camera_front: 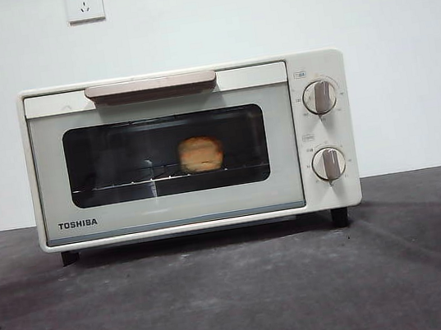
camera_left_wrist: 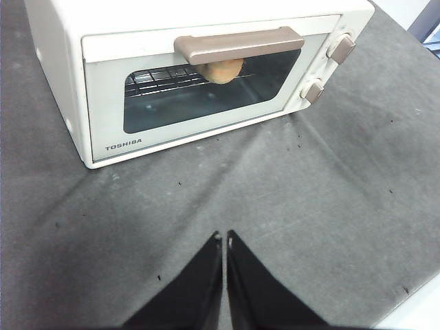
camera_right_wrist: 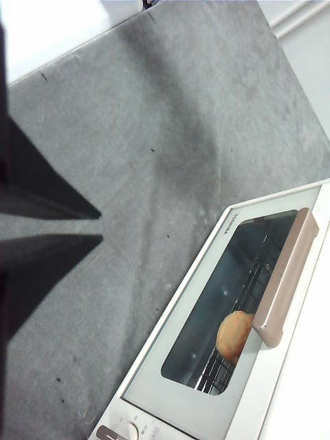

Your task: The left arm flap open the oven, the right arm pick bread and place it into oven, the left arm flap close the oven

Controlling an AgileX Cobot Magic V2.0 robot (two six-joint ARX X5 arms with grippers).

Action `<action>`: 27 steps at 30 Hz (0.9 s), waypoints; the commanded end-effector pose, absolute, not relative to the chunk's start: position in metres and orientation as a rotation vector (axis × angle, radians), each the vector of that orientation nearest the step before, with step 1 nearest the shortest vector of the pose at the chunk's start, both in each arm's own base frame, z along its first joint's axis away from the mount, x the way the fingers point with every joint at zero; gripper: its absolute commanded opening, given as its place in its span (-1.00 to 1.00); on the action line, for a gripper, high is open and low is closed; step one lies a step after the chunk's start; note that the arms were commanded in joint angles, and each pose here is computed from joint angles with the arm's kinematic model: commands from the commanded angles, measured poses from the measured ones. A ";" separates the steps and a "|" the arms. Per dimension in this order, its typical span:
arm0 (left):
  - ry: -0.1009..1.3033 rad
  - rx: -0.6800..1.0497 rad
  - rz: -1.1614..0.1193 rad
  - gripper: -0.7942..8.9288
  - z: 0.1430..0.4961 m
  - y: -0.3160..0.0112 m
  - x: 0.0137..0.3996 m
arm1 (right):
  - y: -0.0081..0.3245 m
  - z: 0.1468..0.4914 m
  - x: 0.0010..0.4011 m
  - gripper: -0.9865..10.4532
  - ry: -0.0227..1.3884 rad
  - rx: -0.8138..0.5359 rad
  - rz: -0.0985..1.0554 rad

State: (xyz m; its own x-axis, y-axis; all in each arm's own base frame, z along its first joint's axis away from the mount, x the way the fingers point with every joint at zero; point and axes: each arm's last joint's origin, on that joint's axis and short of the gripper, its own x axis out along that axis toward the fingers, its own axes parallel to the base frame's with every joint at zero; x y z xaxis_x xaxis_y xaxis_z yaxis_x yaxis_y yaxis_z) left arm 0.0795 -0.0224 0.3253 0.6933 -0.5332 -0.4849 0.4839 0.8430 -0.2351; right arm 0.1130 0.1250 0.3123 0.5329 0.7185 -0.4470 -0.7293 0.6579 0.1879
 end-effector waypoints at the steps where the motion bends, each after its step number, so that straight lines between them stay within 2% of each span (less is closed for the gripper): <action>1: 0.543 -0.074 -0.574 -0.80 0.330 -0.023 0.079 | 0.128 0.316 0.113 -0.82 0.504 -0.020 0.879; 22: 0.538 -0.068 -0.576 -0.80 0.331 -0.023 0.079 | 0.128 0.317 0.113 -0.82 0.501 -0.021 0.880; 25: 0.441 0.045 -0.601 -0.80 0.335 -0.022 0.076 | 0.128 0.317 0.113 -0.82 0.501 -0.021 0.880; 27: 0.313 0.092 -0.600 -0.80 0.342 -0.022 0.076 | 0.128 0.317 0.113 -0.82 0.501 -0.021 0.880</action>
State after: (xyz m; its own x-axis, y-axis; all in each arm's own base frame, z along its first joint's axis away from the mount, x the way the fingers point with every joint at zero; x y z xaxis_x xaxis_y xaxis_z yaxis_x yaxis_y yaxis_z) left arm 0.0767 -0.0220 0.3344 0.7519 -0.5394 -0.3792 0.5458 0.8318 -0.1009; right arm 0.1130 0.1251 0.3128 0.5332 0.7215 -0.4418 -0.7311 0.6557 0.1886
